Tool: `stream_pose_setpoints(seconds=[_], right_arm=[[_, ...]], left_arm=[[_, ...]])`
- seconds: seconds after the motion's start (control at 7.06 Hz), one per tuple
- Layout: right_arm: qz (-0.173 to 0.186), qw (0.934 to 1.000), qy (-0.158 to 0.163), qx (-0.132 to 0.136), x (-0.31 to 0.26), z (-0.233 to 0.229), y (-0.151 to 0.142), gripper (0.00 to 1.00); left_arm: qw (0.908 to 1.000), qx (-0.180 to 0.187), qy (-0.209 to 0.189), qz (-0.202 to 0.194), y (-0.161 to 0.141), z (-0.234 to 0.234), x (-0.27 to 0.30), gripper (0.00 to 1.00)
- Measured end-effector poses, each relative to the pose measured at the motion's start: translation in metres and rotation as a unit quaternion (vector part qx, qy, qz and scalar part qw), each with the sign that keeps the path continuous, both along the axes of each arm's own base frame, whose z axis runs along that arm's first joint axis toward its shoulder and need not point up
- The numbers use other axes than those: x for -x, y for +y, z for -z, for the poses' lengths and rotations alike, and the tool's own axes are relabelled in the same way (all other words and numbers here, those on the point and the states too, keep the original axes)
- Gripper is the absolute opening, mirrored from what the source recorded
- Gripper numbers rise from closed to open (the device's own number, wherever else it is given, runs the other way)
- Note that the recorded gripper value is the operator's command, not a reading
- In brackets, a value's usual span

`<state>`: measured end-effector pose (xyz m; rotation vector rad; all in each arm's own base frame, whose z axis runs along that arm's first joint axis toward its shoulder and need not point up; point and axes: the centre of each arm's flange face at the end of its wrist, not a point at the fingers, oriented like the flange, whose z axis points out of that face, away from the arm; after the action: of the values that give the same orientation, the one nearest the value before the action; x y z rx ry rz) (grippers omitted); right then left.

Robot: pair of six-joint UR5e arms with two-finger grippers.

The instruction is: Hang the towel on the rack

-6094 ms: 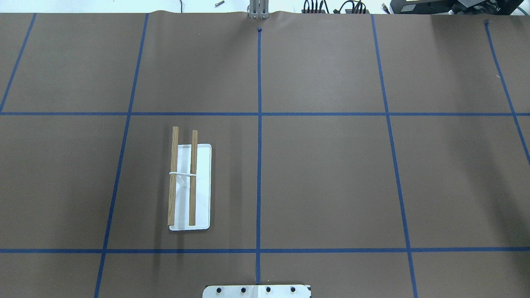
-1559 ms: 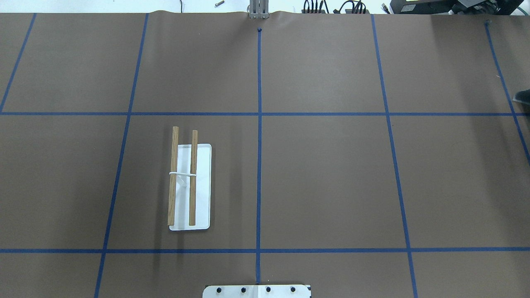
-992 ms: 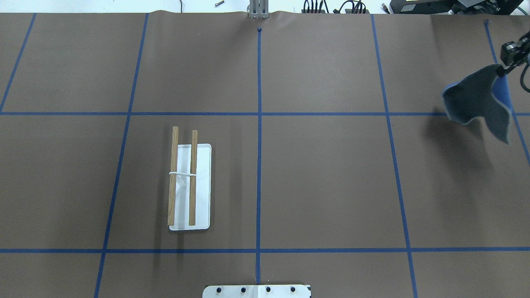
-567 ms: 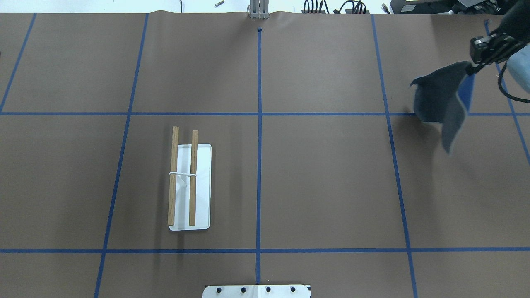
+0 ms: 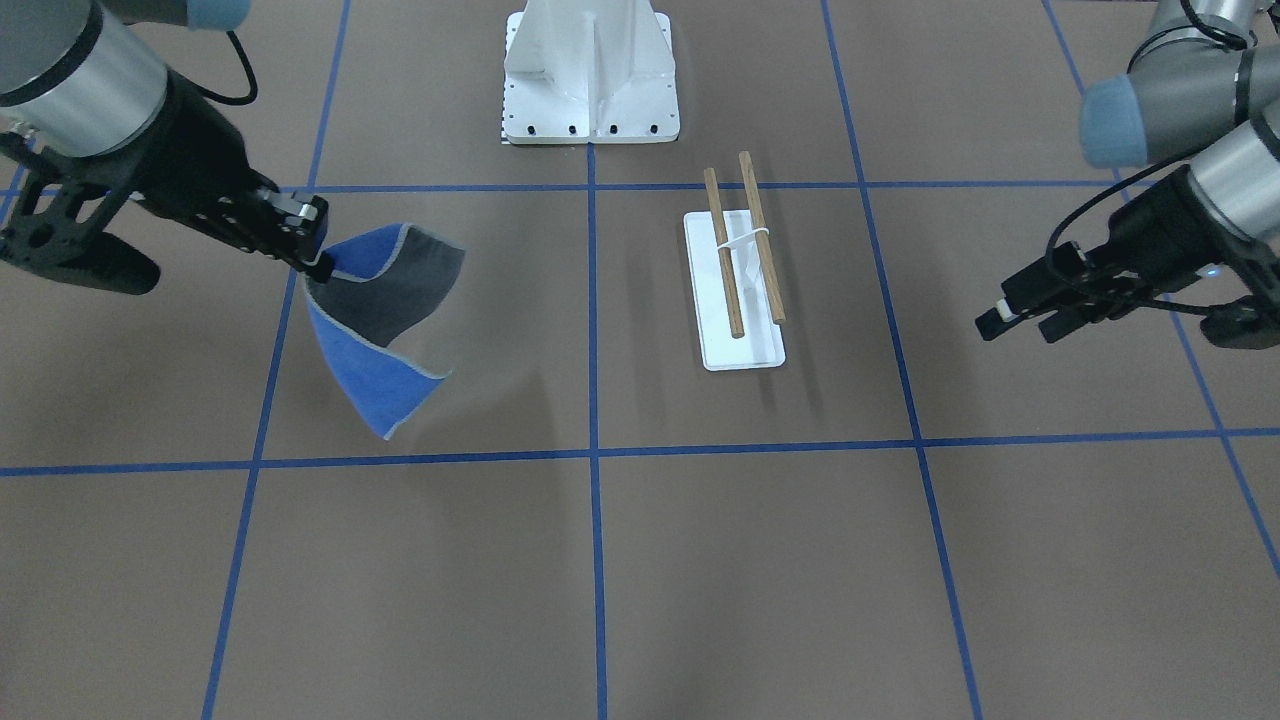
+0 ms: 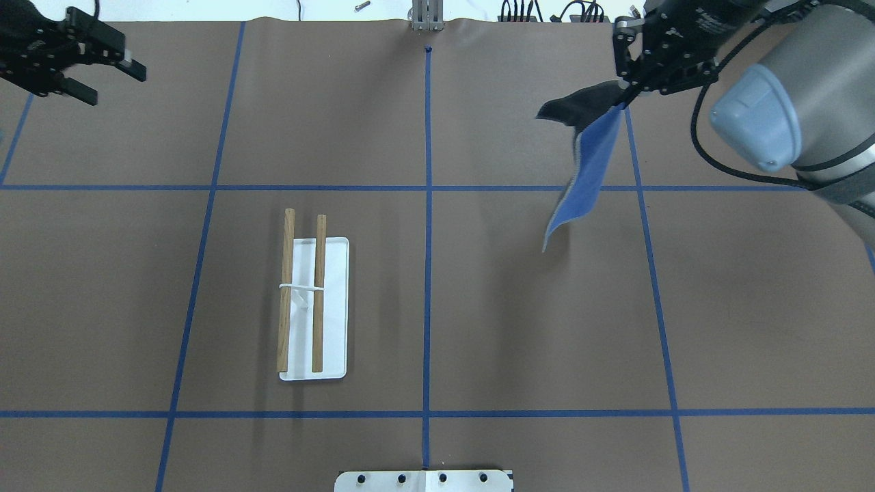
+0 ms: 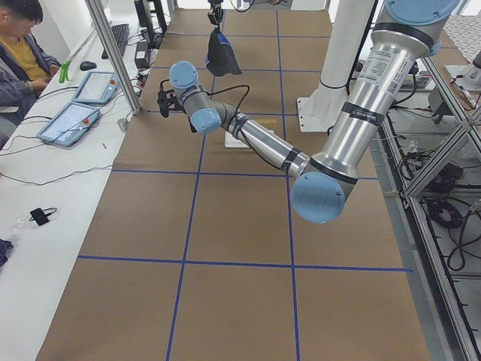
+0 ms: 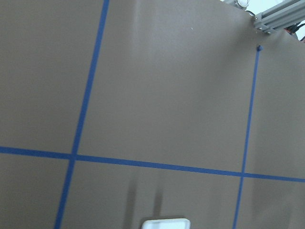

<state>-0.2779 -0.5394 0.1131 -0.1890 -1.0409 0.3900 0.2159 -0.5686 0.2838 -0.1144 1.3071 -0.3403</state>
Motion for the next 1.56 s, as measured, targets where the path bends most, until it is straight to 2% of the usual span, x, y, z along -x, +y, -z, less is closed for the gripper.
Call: stream_pose_setpoints(seconds=[0.14, 0.28, 0.57, 0.85, 0.99, 1.13, 1.28, 1.42, 1.56], right_arm=[[-0.036, 0.9991, -0.01, 0.02, 0.025, 0.022, 0.005, 0.0], [-0.075, 0.9959, -0.023, 0.044, 0.051, 0.047, 0.003, 0.0], [-0.14, 0.986, -0.038, 0.082, 0.084, 0.087, 0.007, 0.0], [-0.19, 0.9748, -0.055, 0.103, 0.097, 0.11, 0.015, 0.0], [-0.201, 0.9719, -0.059, 0.107, 0.099, 0.116, 0.017, 0.0], [-0.208, 0.9703, -0.061, 0.108, 0.099, 0.119, 0.017, 0.0], [-0.213, 0.9692, -0.063, 0.106, 0.098, 0.121, 0.017, 0.0], [-0.215, 0.9687, -0.066, 0.105, 0.096, 0.124, 0.018, 0.0], [-0.216, 0.9686, -0.067, 0.104, 0.096, 0.125, 0.019, 0.0]], left_arm=[[0.997, 0.067, 0.037, 0.009, 0.014, 0.02, -0.025, 0.98], [0.9877, 0.136, 0.072, 0.026, 0.026, 0.043, -0.054, 0.98], [0.9558, 0.248, 0.135, 0.08, 0.047, 0.088, -0.111, 0.98], [0.9242, 0.325, 0.168, 0.109, 0.051, 0.106, -0.128, 0.98], [0.9157, 0.344, 0.174, 0.115, 0.052, 0.109, -0.13, 0.97], [0.9107, 0.355, 0.178, 0.115, 0.054, 0.111, -0.133, 0.9], [0.9066, 0.364, 0.182, 0.112, 0.057, 0.112, -0.136, 0.7], [0.9048, 0.368, 0.185, 0.107, 0.061, 0.112, -0.139, 0.3], [0.9038, 0.372, 0.186, 0.103, 0.064, 0.111, -0.143, 0.0]])
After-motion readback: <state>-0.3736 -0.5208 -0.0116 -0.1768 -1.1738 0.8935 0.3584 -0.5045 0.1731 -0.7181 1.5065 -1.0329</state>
